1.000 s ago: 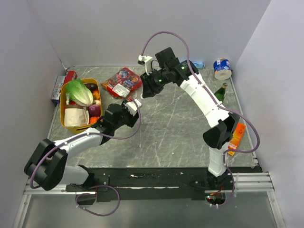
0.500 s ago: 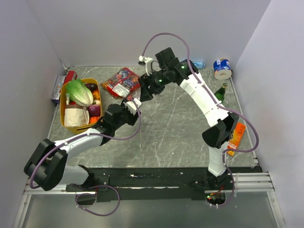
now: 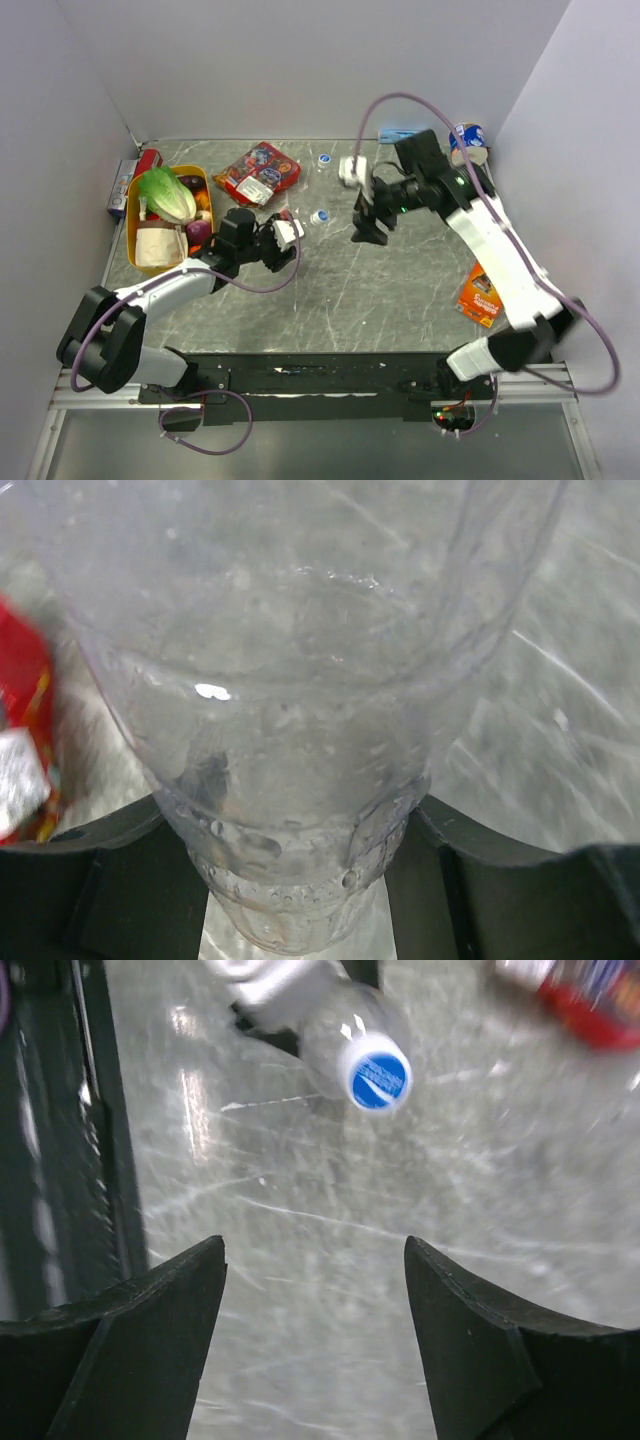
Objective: Screw on the bottle caps
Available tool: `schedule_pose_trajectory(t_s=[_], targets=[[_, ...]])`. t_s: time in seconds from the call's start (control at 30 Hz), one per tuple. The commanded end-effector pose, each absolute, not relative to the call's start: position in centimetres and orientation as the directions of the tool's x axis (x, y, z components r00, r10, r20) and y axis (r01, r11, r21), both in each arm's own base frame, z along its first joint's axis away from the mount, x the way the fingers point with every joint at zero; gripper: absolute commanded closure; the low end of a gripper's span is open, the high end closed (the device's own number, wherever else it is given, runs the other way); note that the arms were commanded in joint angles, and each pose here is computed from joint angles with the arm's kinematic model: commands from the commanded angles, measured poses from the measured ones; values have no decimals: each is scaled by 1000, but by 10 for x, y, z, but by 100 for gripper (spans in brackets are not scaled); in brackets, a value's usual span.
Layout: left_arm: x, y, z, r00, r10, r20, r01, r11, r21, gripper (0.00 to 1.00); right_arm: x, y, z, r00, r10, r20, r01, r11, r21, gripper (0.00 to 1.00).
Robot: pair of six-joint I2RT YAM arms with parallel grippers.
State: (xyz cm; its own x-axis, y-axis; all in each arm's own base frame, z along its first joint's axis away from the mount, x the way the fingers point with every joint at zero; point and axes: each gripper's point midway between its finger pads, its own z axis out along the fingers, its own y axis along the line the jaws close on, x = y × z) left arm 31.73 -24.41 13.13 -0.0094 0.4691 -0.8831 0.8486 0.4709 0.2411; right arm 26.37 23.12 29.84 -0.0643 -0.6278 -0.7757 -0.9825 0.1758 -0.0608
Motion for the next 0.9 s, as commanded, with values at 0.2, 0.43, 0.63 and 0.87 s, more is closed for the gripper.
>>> schedule_pose_trajectory(t_s=[0.2,0.43,0.63,0.87], targets=[[284,-270,153,255,503,-826,948,36,315,99,240,267,331,677,-446,-586,-731,-313,-606,25],[283,-273,165,267,481,-835,946,35,322,99,218,278,310,745,-403,-531,-666,-443,-600,27],[281,-276,172,256,460,-850,951,39,307,99,220,279,299,750,-419,-512,-661,-452,-599,34],[280,-279,179,268,433,-861,948,41,316,99,231,278,291,733,-467,-494,-676,-429,-599,41]])
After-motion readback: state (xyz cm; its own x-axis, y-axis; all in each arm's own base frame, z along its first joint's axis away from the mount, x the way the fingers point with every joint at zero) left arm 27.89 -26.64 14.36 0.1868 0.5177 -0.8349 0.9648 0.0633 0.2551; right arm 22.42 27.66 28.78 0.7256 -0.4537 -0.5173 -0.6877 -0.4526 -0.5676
